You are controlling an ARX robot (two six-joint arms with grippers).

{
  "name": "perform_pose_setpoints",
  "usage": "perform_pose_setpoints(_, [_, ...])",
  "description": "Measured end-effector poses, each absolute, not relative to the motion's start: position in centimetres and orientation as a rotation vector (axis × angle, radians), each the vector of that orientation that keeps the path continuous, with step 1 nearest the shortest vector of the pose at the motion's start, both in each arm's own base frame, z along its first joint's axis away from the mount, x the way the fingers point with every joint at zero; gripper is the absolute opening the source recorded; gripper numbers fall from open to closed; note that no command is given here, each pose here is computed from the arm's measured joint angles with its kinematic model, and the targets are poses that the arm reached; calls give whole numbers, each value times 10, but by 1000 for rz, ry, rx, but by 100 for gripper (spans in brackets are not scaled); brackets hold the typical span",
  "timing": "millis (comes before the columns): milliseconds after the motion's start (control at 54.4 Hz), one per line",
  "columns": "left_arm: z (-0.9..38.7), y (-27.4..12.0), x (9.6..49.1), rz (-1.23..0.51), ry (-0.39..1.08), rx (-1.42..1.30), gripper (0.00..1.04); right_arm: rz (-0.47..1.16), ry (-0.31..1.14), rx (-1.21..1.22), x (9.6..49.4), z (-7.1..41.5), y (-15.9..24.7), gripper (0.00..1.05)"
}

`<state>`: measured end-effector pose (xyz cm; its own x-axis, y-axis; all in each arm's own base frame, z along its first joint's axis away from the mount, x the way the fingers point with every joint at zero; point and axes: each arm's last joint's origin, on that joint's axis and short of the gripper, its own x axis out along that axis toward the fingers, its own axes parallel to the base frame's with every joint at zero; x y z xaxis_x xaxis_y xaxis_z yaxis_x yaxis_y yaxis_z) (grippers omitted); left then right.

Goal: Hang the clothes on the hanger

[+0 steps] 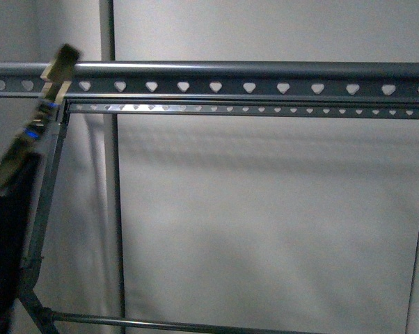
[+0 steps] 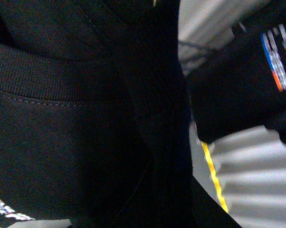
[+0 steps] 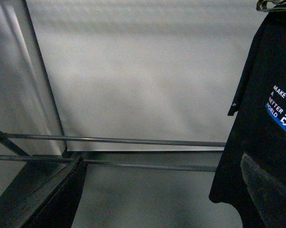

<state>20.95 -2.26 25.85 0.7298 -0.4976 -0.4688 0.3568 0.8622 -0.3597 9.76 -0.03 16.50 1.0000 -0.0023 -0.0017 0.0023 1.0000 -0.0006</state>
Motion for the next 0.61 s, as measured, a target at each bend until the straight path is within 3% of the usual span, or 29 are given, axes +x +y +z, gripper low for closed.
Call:
perform_pose_setpoints(92, [267,-27,221,-584,576,-113,4,-2,2,0,98,165,0,97])
perform_pose_setpoints(184, [277,-32,239,-679,469,68,4,-2,2,-1,98,165,0,97])
perform_pose_setpoints(441, [279,-54,286,-983,307,736,4,-2,2,0,98,165,0,97])
perform_pose_setpoints(607, [293,-88,326,-1072,62,992,4,-2,2,-1,98,165,0,97])
